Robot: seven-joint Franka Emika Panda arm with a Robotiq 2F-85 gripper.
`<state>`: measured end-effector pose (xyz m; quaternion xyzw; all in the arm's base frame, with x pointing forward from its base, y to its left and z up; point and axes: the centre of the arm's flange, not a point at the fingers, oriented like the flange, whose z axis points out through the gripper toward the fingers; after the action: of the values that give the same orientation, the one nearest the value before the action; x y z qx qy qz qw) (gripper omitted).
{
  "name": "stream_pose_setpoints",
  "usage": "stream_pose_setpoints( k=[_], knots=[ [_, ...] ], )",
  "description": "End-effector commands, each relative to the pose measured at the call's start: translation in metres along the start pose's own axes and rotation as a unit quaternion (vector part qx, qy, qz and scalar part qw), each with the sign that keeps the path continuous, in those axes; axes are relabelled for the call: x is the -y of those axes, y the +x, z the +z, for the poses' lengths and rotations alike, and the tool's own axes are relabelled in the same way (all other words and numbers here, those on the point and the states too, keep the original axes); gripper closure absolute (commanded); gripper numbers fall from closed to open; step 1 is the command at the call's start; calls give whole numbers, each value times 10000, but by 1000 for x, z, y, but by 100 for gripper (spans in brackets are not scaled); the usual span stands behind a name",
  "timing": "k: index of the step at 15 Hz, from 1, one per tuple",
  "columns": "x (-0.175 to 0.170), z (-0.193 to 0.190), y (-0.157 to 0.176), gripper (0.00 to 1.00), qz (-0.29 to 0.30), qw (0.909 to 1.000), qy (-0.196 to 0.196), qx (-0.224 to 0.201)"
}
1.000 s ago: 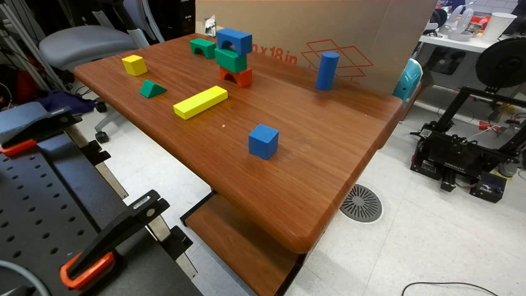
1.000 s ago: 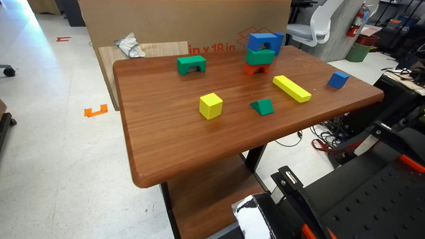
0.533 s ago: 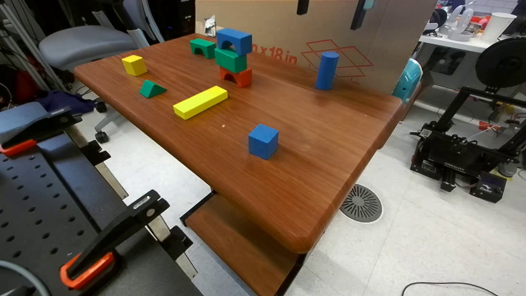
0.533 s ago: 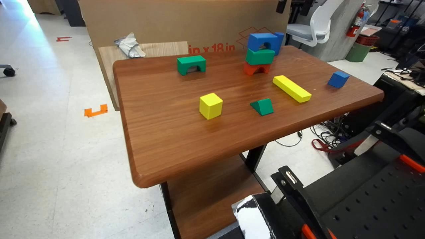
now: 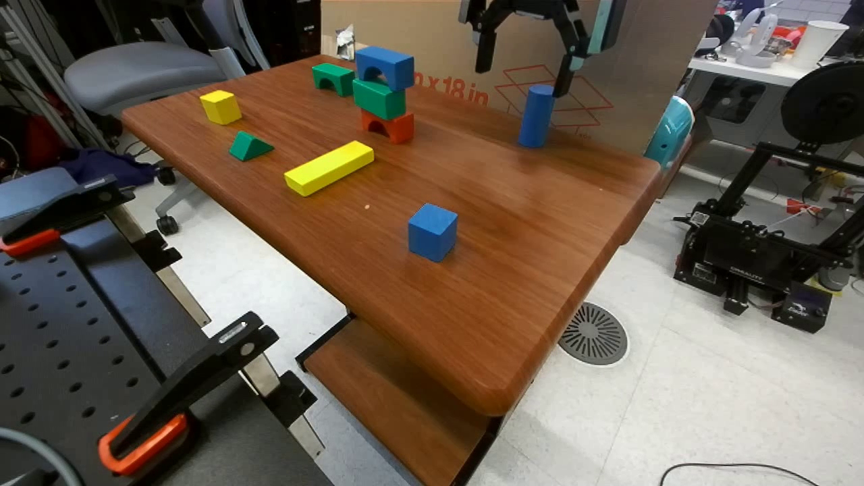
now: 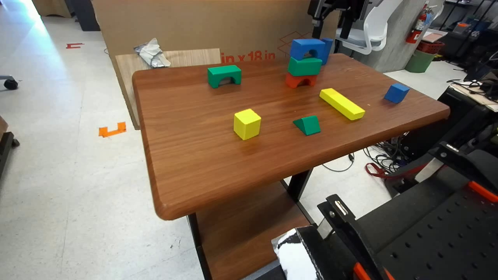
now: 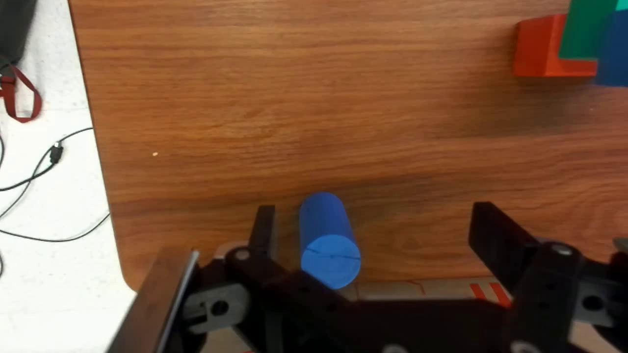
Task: Move the blue cylindrical block forward
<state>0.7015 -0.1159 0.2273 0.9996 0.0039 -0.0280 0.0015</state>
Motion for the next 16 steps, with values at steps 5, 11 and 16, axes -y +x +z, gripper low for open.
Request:
stream_pose_setpoints(
  k=[5, 11, 16],
  knots=[
    [-1, 7, 25, 0, 68, 9996, -51, 275],
    [-9, 6, 35, 0, 149, 9988, -61, 454],
    [-15, 8, 40, 25, 102, 9982, -107, 580]
  ],
)
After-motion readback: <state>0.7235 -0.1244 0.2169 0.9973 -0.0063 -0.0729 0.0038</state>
